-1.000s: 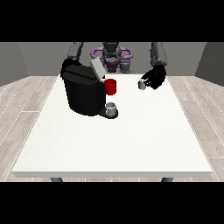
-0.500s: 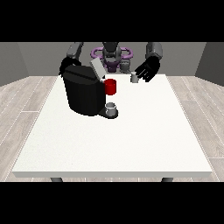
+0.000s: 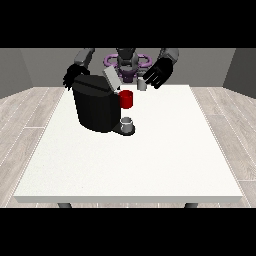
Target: Insert the coffee pod into the coffee machine and close the lid
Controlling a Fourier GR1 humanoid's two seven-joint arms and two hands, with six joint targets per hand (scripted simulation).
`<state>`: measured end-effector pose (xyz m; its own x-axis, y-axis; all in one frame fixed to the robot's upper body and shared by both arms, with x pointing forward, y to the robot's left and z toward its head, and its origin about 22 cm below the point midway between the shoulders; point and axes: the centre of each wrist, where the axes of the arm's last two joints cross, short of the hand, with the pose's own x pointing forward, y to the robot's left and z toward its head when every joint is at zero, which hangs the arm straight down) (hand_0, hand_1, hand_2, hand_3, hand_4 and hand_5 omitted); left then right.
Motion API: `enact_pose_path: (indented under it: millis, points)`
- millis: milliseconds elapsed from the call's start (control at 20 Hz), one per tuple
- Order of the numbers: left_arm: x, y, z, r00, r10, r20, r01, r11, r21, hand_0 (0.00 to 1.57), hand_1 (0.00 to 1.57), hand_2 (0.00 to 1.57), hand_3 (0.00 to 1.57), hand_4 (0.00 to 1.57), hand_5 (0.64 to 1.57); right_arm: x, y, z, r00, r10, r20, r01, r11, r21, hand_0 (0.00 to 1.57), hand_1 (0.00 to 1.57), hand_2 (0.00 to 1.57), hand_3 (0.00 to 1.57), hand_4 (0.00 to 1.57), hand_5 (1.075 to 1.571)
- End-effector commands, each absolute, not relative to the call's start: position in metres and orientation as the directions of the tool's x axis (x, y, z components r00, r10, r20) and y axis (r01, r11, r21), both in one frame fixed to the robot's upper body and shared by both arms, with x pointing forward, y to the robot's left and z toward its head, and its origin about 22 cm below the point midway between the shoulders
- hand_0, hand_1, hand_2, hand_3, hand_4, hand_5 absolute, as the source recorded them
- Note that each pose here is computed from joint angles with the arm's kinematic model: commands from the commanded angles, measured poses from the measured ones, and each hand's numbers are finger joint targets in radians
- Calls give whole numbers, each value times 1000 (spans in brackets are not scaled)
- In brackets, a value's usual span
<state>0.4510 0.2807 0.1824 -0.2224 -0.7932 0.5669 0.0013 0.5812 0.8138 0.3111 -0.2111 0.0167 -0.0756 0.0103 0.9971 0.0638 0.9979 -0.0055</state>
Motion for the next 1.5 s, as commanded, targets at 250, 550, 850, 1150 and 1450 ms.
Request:
enact_pose_path:
  millis: [250,550,850,1150,1450]
  points:
    - [456,284,230,-256,-792,554,-64,586,808,1278,1278,1332,1265,519,1571,314,-207,33,-156,34,987,46,999,-28,0,0,0,0,459,1571]
    - [461,258,235,-241,-813,531,-54,557,829,1277,1277,1303,1236,488,1571,320,-210,34,-134,18,991,79,997,-7,0,0,0,0,480,1571]
    - [460,271,238,-258,-806,533,-58,563,824,1305,1305,1326,1229,500,1571,320,-203,44,-141,18,990,62,998,-9,0,0,0,0,499,1571]
    - [463,254,229,-256,-813,523,-50,551,833,1251,1251,1294,1208,506,1571,325,-203,56,-153,8,988,52,999,0,0,0,0,0,513,1571]
    - [464,232,216,-274,-808,522,-5,544,839,1203,1203,1272,1200,500,1571,318,-214,28,-125,5,992,97,995,7,0,0,0,0,462,1571]
